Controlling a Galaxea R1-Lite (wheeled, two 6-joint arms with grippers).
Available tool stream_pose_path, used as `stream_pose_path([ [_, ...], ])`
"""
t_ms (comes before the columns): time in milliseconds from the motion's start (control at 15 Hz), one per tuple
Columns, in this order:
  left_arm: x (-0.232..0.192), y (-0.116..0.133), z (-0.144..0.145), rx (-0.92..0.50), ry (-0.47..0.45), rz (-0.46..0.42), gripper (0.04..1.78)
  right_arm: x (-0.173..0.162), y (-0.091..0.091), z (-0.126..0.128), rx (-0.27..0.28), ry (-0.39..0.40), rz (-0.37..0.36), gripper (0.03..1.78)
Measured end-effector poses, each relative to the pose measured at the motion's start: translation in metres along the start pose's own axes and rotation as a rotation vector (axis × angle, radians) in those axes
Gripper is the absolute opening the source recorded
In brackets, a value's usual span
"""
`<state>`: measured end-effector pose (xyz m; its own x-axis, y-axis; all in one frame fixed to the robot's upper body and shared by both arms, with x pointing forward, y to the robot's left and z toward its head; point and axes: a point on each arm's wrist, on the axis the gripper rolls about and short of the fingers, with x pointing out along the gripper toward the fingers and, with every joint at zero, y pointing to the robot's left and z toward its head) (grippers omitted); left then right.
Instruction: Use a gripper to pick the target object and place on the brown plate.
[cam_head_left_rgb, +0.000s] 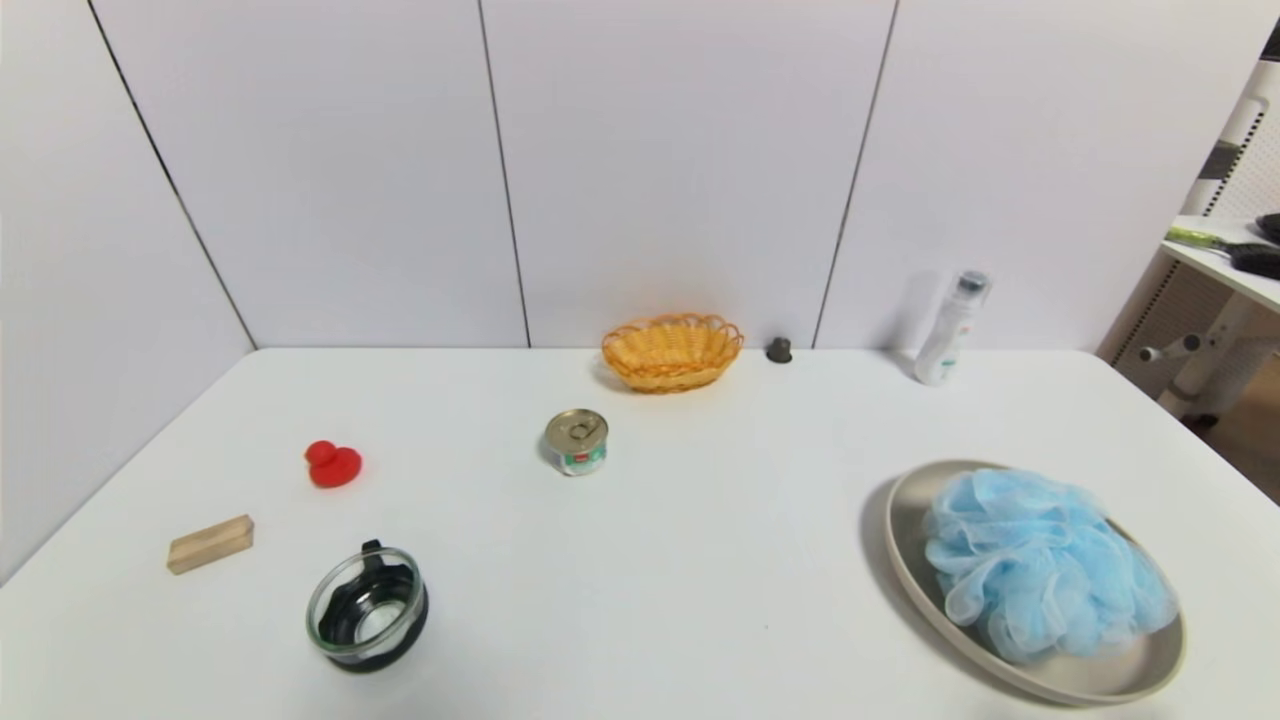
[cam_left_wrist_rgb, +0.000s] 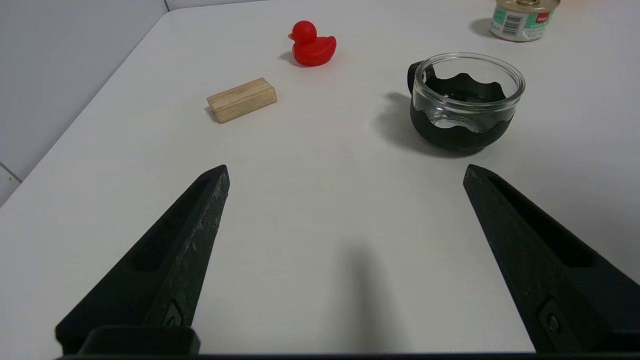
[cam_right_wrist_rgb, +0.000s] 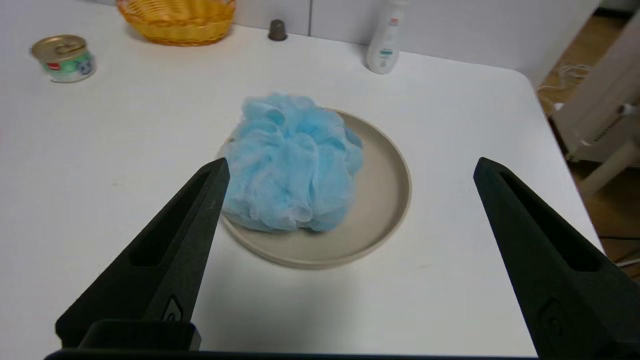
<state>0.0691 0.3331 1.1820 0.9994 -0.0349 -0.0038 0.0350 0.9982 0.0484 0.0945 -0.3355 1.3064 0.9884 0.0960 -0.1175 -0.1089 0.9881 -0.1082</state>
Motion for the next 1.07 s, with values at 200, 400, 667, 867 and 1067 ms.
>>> stream_pose_path([
  [200,0.0,0.0,0.0,0.0,0.0,0.0,1.69,-0.004,0.004,-0.039,0.0,-0.087,-0.059,1.69],
  [400,0.0,0.0,0.0,0.0,0.0,0.0,1.69,-0.005,0.008,-0.075,-0.003,-0.163,-0.105,1.69],
  [667,0.0,0.0,0.0,0.0,0.0,0.0,1.69,-0.007,0.014,-0.114,0.001,-0.12,-0.113,1.69],
  [867,0.0,0.0,0.0,0.0,0.0,0.0,1.69,-0.01,0.015,-0.124,-0.001,-0.09,-0.103,1.69],
  [1067,0.0,0.0,0.0,0.0,0.0,0.0,1.69,-0.011,0.016,-0.125,0.006,-0.106,-0.072,1.69],
])
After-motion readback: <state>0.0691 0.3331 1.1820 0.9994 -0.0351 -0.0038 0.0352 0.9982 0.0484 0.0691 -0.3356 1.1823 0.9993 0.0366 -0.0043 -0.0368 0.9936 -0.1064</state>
